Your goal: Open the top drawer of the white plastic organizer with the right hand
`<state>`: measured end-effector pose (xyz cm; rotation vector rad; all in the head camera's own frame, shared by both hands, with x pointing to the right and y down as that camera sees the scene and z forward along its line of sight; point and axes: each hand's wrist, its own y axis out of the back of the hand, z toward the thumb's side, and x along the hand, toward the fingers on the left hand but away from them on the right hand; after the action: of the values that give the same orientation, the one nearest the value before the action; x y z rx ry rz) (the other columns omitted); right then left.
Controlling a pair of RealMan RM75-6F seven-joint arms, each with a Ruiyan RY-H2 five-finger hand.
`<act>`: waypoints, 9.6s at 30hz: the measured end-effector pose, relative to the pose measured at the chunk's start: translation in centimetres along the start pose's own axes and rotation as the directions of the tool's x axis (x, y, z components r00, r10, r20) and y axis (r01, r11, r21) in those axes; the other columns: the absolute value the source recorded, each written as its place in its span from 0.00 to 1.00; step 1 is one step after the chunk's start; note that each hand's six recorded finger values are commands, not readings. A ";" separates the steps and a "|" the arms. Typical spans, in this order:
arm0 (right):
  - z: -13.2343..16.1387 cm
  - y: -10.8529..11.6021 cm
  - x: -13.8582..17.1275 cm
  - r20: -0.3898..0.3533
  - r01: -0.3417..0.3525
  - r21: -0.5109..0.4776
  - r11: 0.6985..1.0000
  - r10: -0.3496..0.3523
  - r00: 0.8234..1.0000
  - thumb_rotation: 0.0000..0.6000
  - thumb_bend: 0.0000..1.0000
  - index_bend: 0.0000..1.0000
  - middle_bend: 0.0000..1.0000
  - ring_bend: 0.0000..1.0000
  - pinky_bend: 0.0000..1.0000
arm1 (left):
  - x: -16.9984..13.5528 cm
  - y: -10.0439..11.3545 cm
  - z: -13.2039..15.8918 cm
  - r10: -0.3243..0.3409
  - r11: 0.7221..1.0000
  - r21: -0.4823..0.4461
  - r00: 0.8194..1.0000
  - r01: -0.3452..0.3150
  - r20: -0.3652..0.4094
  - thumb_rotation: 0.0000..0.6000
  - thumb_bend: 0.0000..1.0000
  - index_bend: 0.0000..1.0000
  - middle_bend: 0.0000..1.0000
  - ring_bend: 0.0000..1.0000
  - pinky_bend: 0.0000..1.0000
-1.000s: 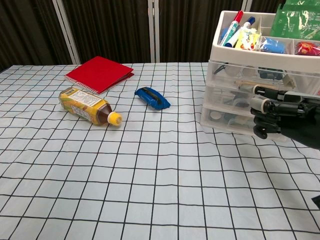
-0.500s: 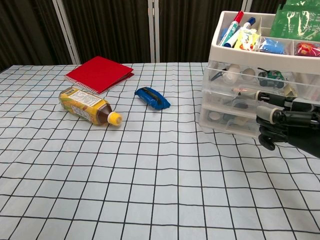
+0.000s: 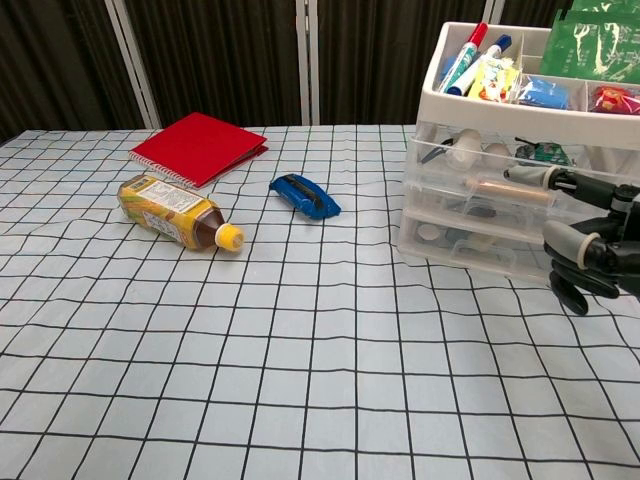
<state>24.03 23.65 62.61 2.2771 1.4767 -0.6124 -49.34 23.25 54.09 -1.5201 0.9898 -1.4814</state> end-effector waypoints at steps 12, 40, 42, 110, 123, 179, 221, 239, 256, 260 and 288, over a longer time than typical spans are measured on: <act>1.8 0.9 0.0 -0.095 0.111 0.456 0.883 -0.075 0.993 1.00 0.47 0.14 0.86 0.84 0.71 | 0.0 0.0 0.1 0.002 1.000 0.001 1.000 -0.002 0.002 1.00 0.00 0.00 0.00 0.00 0.00; 5.8 2.3 -0.7 0.025 0.064 0.863 0.500 -0.169 0.985 1.00 0.45 0.16 0.86 0.83 0.71 | -0.2 0.1 0.2 0.001 1.000 0.006 1.000 -0.001 0.007 1.00 0.00 0.00 0.00 0.00 0.00; 5.8 2.1 -1.0 0.027 0.060 0.866 0.496 -0.166 0.986 1.00 0.45 0.16 0.86 0.83 0.71 | -0.1 0.1 0.2 0.000 1.000 0.006 1.000 0.000 0.007 1.00 0.00 0.00 0.00 0.00 0.00; 6.3 0.5 0.3 0.029 0.038 0.923 0.383 -0.166 0.986 1.00 0.46 0.50 0.87 0.84 0.71 | -0.1 0.0 0.2 -0.005 1.000 0.002 1.000 0.005 0.008 1.00 0.00 0.00 0.00 0.00 0.00; 6.1 0.4 1.5 0.035 0.025 0.925 0.378 -0.152 0.988 1.00 0.46 0.50 0.87 0.84 0.71 | -0.1 0.1 0.2 -0.004 1.000 0.002 1.000 0.004 0.009 1.00 0.00 0.00 0.00 0.00 0.00; 13.6 -1.6 -4.0 -0.069 0.069 0.990 0.125 -0.002 0.998 1.00 0.21 0.45 1.00 1.00 0.83 | -0.1 0.8 -0.4 0.021 1.000 -0.015 1.000 -0.021 -0.006 1.00 0.00 0.00 0.00 0.00 0.00; 10.5 -0.7 -6.6 0.089 -0.089 0.996 -0.006 -0.078 0.993 1.00 0.20 0.48 1.00 1.00 0.83 | 0.0 0.5 -0.3 0.013 1.000 -0.006 1.000 -0.013 -0.007 1.00 0.00 0.00 0.00 0.00 0.00; 9.4 -1.4 -7.5 0.030 -0.030 1.000 0.005 -0.074 0.997 1.00 0.20 0.63 1.00 1.00 0.83 | 0.1 0.7 -0.5 0.016 1.000 -0.013 1.000 -0.016 -0.013 1.00 0.00 0.00 0.00 0.00 0.00; 10.9 -2.2 -6.9 -0.059 0.060 0.998 0.010 -0.042 0.997 1.00 0.27 0.73 1.00 1.00 0.83 | 0.0 0.8 -0.6 0.019 1.000 -0.020 1.000 -0.019 -0.011 1.00 0.00 0.00 0.00 0.00 0.00; 11.4 -1.9 -6.8 -0.069 0.069 0.998 0.009 -0.049 0.996 1.00 0.28 0.73 1.00 1.00 0.83 | 0.1 0.8 -0.6 0.017 1.000 -0.020 1.000 -0.017 -0.012 1.00 0.00 0.00 0.00 0.00 0.00; 16.4 6.1 -2.1 -0.179 0.181 0.983 -0.006 -0.201 0.963 1.00 0.28 0.72 1.00 1.00 0.83 | -0.2 0.8 -0.3 0.018 1.000 -0.012 1.000 -0.018 -0.008 1.00 0.00 0.00 0.00 0.00 0.00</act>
<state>26.25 11.19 50.28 2.8614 1.5015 -2.5200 -49.64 23.07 53.28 -1.5110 1.0164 -1.4722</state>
